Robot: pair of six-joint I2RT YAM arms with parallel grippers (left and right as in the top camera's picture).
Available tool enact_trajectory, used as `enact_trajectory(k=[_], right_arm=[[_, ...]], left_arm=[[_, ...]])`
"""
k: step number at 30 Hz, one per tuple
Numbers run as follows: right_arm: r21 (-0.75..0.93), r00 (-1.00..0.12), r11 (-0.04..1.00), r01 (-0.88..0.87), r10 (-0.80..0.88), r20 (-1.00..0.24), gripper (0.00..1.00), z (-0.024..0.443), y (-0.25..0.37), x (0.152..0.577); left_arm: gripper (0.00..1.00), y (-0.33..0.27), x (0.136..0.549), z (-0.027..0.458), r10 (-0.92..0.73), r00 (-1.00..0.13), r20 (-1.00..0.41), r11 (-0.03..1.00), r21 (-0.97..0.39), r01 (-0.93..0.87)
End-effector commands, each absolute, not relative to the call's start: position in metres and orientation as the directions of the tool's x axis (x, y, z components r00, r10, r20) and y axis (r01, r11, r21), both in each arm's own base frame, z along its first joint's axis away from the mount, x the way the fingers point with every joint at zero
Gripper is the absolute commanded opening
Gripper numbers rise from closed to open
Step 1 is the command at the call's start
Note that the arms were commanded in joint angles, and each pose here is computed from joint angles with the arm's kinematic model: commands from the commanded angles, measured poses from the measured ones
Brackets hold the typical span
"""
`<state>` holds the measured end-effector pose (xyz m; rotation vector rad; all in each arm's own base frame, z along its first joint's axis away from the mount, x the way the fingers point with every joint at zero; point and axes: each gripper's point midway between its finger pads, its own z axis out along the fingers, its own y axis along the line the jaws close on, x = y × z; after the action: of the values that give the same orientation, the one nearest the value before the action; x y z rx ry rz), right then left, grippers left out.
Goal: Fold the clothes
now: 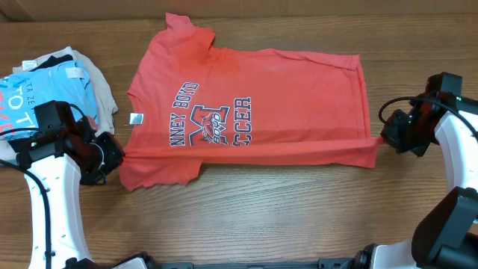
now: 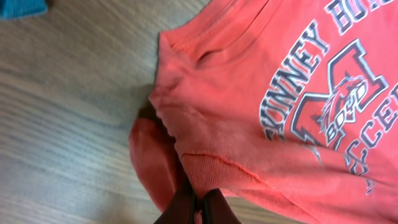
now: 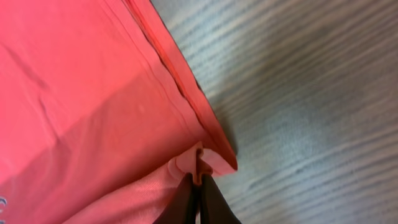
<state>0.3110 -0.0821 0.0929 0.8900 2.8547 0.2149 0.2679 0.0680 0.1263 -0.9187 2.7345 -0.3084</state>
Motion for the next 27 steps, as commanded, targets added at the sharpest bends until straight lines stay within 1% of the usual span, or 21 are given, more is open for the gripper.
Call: enact_trajectory(k=[1, 7, 13, 17, 20, 24, 27], right_arm=[[0.176, -0.808, 0.819, 0.546, 0.570, -0.145, 0.04, 0.099, -0.087, 0.316], [0.186, -0.803, 0.821, 0.539, 0.568, -0.181, 0.04, 0.100, -0.090, 0.326], [0.180, -0.807, 0.820, 0.543, 0.569, -0.159, 0.04, 0.092, -0.091, 0.326], [0.179, -0.808, 0.819, 0.545, 0.570, -0.151, 0.04, 0.086, -0.091, 0.328], [0.179, -0.811, 0.824, 0.538, 0.564, -0.157, 0.04, 0.080, -0.093, 0.334], [0.173, -0.818, 0.827, 0.534, 0.558, -0.139, 0.04, 0.068, -0.094, 0.337], [0.176, -0.817, 0.828, 0.532, 0.557, -0.150, 0.04, 0.064, -0.096, 0.342]], left_arm=[[0.04, 0.072, 0.272, 0.121, -0.628, -0.762, -0.158, 0.770, -0.269, -0.579], [0.04, 0.076, 0.283, 0.117, -0.629, -0.757, -0.177, 0.770, -0.281, -0.574], [0.04, 0.075, 0.289, 0.101, -0.632, -0.763, -0.133, 0.762, -0.284, -0.582], [0.04, 0.076, 0.298, 0.090, -0.625, -0.770, -0.129, 0.767, -0.282, -0.576], [0.04, 0.075, 0.309, 0.086, -0.612, -0.776, -0.153, 0.779, -0.288, -0.557], [0.04, 0.073, 0.330, 0.087, -0.586, -0.780, -0.219, 0.801, -0.305, -0.516], [0.04, 0.066, 0.344, 0.087, -0.557, -0.788, -0.262, 0.821, -0.315, -0.476]])
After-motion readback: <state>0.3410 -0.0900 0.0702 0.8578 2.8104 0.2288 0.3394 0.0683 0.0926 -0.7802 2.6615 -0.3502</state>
